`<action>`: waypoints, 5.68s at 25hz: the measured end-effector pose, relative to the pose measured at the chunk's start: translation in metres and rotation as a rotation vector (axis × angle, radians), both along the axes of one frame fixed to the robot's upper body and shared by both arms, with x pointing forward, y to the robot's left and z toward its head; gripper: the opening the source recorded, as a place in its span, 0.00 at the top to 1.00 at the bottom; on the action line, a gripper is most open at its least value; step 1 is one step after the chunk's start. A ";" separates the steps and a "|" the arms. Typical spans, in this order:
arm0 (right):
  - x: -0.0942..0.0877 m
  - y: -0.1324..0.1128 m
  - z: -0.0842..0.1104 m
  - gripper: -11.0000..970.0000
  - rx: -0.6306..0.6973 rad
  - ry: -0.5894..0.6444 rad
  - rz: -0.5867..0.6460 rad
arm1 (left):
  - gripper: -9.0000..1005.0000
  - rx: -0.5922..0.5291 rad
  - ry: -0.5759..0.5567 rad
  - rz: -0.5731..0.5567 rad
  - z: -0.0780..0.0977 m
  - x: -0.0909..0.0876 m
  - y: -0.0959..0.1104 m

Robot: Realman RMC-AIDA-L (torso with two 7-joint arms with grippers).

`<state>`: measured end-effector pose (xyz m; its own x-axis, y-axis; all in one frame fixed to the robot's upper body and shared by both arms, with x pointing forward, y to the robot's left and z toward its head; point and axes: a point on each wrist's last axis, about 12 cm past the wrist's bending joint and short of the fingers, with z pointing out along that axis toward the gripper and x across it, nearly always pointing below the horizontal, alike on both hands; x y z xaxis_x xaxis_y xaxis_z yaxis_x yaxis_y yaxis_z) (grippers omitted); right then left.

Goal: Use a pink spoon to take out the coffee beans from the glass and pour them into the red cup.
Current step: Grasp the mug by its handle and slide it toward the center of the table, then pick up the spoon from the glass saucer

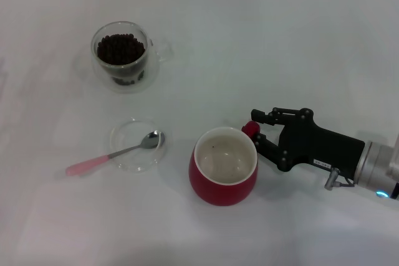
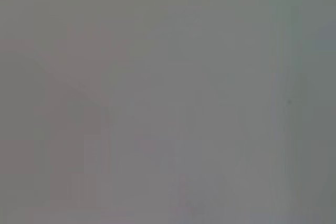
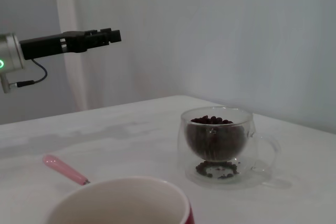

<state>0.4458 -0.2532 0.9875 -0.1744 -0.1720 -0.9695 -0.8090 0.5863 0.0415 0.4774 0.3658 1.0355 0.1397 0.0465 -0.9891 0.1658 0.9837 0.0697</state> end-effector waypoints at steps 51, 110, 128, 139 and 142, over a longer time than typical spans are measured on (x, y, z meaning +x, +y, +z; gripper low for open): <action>-0.028 -0.059 -0.004 0.37 -0.016 -0.008 -0.182 | 0.41 -0.006 -0.034 0.017 0.007 0.009 0.001; -0.067 -0.142 0.071 0.37 0.325 -0.506 -0.557 | 0.40 -0.817 0.038 -0.139 -0.026 -0.109 -0.109; -0.040 -0.174 0.093 0.37 0.277 -0.566 -0.600 | 0.40 -1.023 0.273 -0.100 -0.046 -0.147 -0.121; -0.020 -0.183 0.101 0.37 0.203 -0.576 -0.605 | 0.40 -1.076 0.437 -0.056 -0.061 -0.150 -0.136; -0.016 -0.184 0.102 0.37 0.198 -0.575 -0.603 | 0.40 -1.079 0.475 -0.062 -0.063 -0.150 -0.140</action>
<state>0.4297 -0.4371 1.0891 0.3461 -0.0258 -0.9379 -0.2878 0.9485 -0.1323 0.3277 0.2261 0.9721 -0.2808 -0.8392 -0.4658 0.0006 0.4852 -0.8744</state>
